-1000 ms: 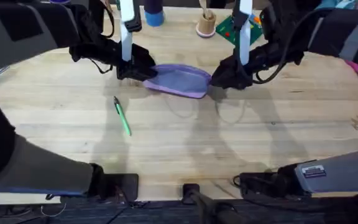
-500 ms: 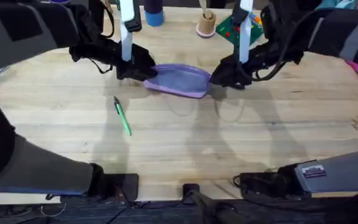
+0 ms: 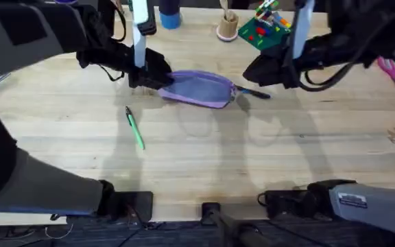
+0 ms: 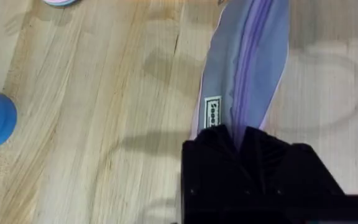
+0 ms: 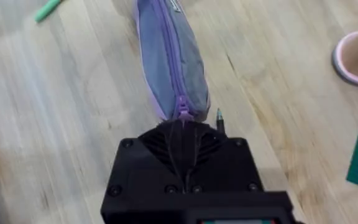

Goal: Unzip the bag, pick up the pens from the table one at a time and place them inside, then zip the bag closed.

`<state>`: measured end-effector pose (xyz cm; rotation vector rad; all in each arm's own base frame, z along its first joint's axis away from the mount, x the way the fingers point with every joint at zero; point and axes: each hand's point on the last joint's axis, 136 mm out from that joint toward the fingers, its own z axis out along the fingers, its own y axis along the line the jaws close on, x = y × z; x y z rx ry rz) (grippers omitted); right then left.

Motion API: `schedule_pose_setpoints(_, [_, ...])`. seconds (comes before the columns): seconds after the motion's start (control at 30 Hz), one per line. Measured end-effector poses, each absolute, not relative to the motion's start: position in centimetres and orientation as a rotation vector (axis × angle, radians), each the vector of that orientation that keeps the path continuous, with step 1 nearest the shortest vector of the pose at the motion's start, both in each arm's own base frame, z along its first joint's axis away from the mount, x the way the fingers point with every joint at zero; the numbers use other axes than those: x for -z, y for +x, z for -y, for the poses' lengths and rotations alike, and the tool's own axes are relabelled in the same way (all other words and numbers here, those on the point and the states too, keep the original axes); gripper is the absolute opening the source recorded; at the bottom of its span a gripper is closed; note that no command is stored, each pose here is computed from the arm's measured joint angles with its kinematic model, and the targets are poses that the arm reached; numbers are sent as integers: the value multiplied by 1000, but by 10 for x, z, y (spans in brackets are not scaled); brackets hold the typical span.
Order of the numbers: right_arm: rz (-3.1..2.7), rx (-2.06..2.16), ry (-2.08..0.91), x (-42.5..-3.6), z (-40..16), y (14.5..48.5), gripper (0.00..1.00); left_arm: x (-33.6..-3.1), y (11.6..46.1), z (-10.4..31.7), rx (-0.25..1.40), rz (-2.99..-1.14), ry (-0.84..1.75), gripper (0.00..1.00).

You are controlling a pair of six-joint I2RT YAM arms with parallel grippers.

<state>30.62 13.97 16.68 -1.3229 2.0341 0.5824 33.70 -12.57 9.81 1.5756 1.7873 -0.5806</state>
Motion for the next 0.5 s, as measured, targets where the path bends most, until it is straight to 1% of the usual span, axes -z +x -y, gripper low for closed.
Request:
schedule_pose_setpoints(0.07, [-2013, -561, -1316, -179, -137, 301, 28, -98, 337, 126, 581, -1787, 1575, 43])
schedule_pose_setpoints(0.37, [-2011, -560, -1314, -180, -137, 300, 37, -98, 337, 126, 581, -1787, 1575, 43])
schedule_pose_setpoints(0.4, [-2014, -562, -1312, -180, -137, 300, 147, -98, 337, 126, 581, -1787, 1576, 43])
schedule_pose_setpoints(0.47, [-2019, -555, -1312, -179, -137, 300, 446, -98, 337, 126, 581, -1787, 1575, 43])
schedule_pose_setpoints(0.5, [-2024, -550, -1312, -179, -136, 300, 580, -98, 337, 126, 581, -1787, 1576, 42])
